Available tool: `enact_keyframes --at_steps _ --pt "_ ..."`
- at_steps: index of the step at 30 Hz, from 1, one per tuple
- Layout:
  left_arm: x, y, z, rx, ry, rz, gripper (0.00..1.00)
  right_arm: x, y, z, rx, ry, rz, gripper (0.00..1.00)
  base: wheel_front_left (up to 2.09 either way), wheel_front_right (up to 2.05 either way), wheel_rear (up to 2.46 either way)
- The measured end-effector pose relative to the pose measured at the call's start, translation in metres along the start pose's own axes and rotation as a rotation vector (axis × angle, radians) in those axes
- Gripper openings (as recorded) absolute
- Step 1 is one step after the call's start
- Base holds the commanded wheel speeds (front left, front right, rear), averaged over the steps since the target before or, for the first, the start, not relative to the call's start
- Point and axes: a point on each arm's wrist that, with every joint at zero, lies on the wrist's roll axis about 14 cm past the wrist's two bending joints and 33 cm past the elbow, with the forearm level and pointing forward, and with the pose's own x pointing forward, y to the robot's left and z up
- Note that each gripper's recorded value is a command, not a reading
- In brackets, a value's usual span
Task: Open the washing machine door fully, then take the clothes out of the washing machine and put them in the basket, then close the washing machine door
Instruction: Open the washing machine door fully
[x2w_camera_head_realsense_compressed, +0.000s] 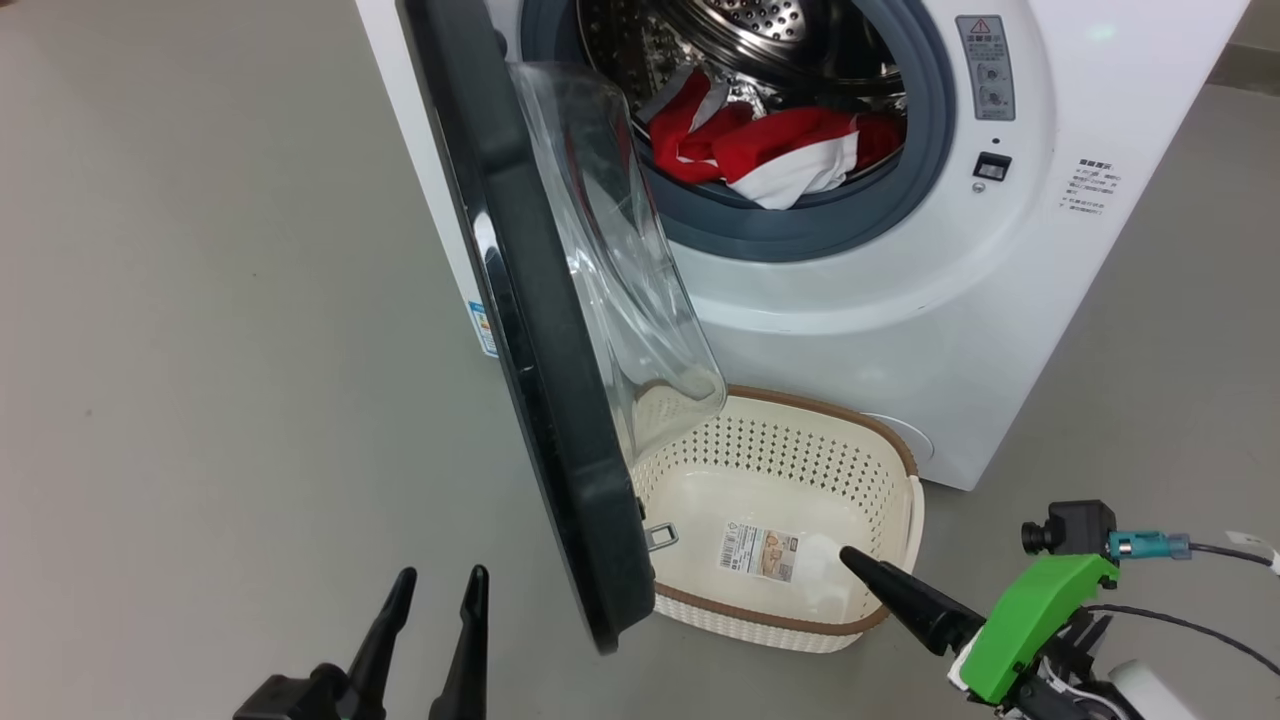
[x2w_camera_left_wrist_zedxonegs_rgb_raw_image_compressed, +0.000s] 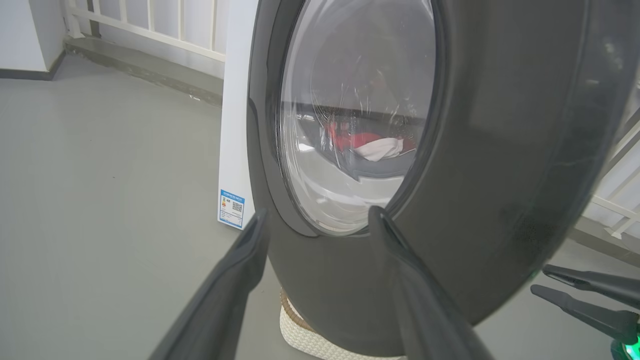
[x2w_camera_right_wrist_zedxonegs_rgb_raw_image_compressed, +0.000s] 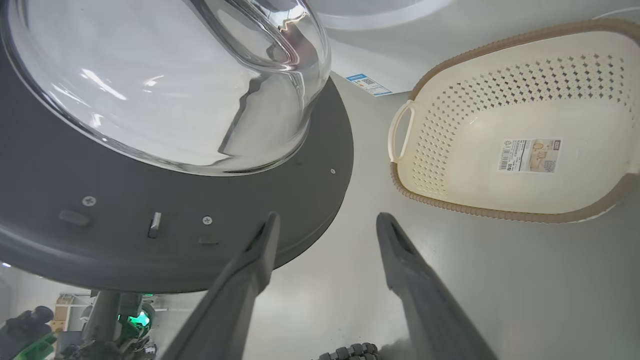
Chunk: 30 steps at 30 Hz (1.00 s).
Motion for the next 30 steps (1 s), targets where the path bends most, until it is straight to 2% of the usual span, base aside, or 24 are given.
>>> enact_keyframes --at_steps 23,27,30 --pt "0.006 -0.002 -0.003 0.002 0.012 -0.007 1.0 -0.025 -0.03 0.016 -0.321 -0.24 -0.073 1.0 0.0 0.0 0.0" --pt "0.007 -0.002 -0.004 0.002 0.013 -0.008 1.0 -0.027 -0.035 0.027 -0.392 -0.266 -0.095 1.0 0.0 0.0 0.0" --pt "0.008 -0.002 -0.005 0.003 0.016 -0.008 1.0 -0.03 -0.031 0.054 -0.457 -0.348 -0.104 1.0 0.0 0.0 0.0"
